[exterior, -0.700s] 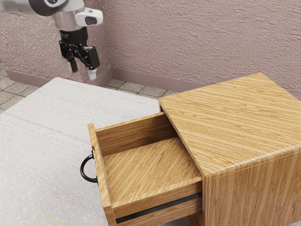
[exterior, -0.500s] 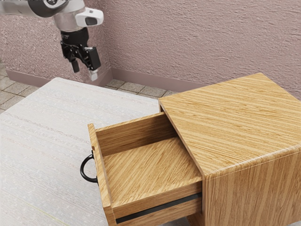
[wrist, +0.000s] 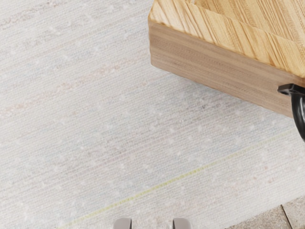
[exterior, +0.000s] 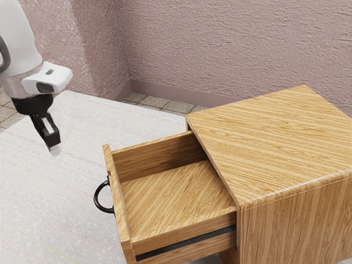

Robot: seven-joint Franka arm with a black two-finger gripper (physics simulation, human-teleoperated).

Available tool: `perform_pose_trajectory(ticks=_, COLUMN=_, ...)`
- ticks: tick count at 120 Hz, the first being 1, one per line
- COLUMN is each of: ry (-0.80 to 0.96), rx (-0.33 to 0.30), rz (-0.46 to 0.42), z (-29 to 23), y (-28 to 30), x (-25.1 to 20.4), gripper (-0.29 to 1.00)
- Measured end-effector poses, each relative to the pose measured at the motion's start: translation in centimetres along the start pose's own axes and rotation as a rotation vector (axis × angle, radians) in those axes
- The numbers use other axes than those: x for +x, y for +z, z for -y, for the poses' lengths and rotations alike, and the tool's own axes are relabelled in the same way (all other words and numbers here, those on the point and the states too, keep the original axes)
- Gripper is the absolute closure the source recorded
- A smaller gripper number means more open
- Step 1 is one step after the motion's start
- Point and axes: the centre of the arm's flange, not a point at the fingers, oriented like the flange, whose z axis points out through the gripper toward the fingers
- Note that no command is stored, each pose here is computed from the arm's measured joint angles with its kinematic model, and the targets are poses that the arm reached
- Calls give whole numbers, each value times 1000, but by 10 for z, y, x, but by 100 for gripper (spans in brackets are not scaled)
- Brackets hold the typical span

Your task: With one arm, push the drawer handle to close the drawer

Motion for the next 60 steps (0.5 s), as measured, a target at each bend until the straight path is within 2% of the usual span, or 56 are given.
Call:
perform_pose_trajectory(ticks=15, ry=78, rx=-5, rz=25, z=-27, y=56, x=-9, gripper=74)
perform_pose_trajectory(ticks=27, ry=125, rx=-14, rz=6, z=-42, y=81, x=-7, gripper=76)
perform_pose_trajectory(ticks=60, ry=236, rx=-7, rz=-64, z=-72, y=94, x=12, gripper=78)
